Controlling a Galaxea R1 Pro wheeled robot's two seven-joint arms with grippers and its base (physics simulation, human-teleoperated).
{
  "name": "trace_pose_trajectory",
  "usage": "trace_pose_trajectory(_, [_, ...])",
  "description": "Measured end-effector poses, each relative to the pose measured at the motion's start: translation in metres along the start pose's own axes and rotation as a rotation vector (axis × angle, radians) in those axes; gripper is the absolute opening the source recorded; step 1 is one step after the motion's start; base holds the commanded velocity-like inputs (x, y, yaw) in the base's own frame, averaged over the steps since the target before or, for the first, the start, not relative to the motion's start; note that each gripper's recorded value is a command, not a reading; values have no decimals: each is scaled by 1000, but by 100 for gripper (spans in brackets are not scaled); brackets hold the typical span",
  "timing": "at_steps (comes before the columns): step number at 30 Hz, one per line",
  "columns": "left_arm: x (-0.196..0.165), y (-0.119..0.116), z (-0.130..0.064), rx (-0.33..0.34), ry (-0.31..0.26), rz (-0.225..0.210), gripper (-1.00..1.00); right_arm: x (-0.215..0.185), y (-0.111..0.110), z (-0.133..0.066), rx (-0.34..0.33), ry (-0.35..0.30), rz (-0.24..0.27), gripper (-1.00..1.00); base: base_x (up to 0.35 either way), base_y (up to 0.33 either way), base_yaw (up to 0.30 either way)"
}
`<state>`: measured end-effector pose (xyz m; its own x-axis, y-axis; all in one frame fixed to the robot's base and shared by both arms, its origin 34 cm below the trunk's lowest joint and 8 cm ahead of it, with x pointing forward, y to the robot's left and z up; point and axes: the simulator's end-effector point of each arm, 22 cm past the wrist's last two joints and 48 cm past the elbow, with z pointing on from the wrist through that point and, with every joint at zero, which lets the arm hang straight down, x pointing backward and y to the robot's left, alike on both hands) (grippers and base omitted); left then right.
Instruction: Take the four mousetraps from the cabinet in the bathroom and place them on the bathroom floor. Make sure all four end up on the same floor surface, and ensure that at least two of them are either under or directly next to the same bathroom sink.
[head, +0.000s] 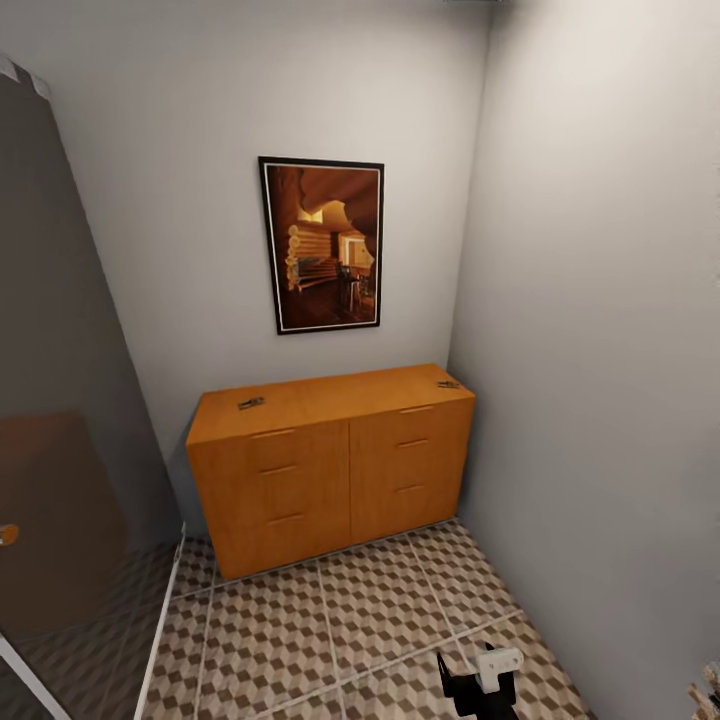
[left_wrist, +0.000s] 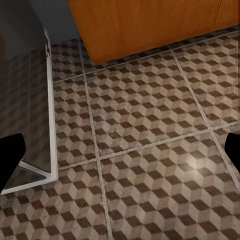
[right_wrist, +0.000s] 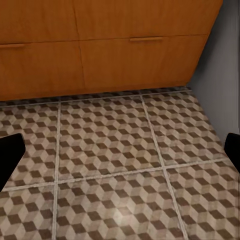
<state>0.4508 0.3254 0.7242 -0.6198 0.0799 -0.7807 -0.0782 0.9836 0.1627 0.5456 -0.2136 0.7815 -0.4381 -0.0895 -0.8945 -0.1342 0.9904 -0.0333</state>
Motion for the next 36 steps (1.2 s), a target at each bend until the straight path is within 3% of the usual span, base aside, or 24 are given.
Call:
trace_pose_trajectory(21, [-3, 0, 0, 0, -6, -1, 100, -3, 0, 0, 0, -6, 0, 100, 10, 94, -53])
trace_pose_trajectory(36, [-3, 0, 0, 0, -7, -1, 100, -3, 0, 0, 0, -6, -1, 100, 176, 84, 0])
